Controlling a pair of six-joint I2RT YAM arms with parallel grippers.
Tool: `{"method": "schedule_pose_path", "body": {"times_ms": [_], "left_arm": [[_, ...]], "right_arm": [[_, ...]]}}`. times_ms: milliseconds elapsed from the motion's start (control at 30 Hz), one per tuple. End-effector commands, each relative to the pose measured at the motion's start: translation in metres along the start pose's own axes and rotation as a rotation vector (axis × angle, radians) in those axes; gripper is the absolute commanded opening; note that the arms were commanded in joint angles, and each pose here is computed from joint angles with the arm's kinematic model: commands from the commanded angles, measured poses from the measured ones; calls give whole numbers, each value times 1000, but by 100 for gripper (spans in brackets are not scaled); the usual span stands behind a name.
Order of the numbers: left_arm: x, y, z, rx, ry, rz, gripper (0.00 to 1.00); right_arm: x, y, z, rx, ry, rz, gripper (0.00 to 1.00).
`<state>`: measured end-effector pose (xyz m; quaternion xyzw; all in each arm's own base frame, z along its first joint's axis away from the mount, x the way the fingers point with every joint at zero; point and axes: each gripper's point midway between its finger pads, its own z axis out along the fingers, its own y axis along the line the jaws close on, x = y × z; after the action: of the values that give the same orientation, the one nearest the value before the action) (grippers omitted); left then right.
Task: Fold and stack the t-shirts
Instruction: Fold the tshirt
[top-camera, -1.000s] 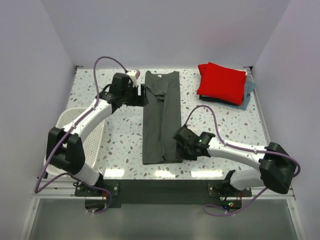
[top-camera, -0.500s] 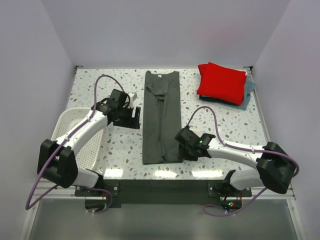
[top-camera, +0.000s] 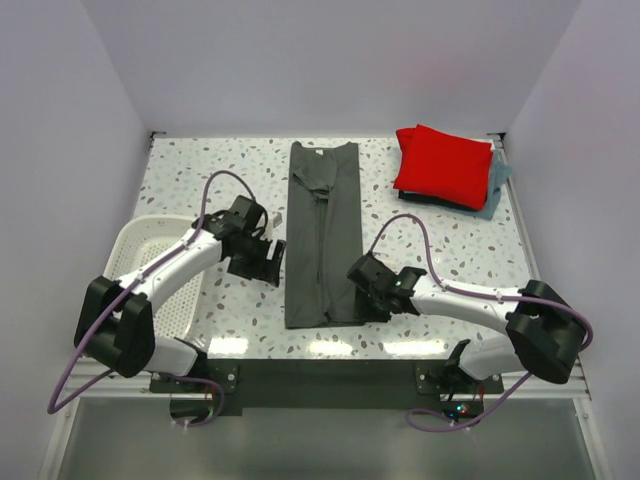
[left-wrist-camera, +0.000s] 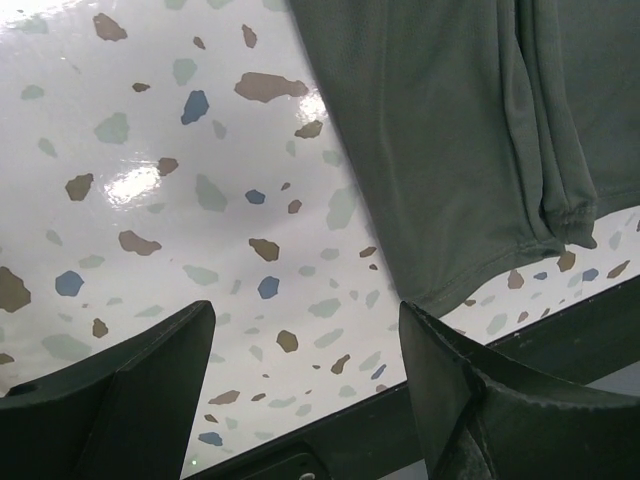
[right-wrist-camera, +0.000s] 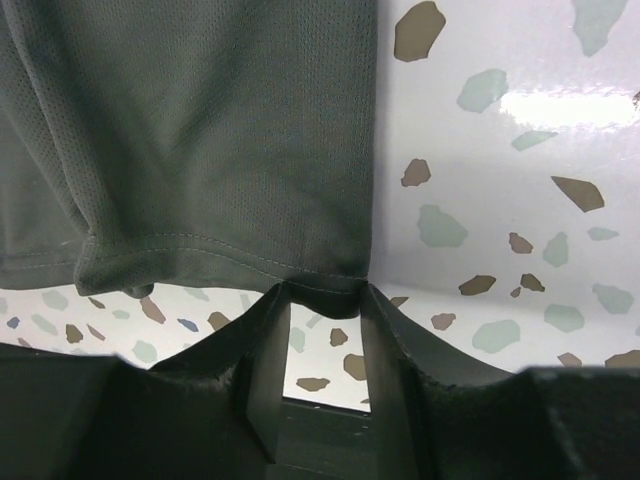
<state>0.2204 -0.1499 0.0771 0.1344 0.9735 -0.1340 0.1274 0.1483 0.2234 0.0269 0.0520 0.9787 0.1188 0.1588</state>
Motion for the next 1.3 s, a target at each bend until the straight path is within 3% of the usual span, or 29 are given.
{"method": "schedule_pose_path", "body": {"times_ms": [0,333,800,1267], "left_arm": [[8,-14,-5,51,13,33,79],[52,-33,6,154,144,65,77],[76,-59,24,239,254,139,76],[95,-62,43,246,342,161,62]], "right_arm": [[1,7,1,-32,3,19,36],[10,0,9,-1,46,23,24],[14,-8,7,14,45,43,2],[13,-14,4,14,21,71,0]]}}
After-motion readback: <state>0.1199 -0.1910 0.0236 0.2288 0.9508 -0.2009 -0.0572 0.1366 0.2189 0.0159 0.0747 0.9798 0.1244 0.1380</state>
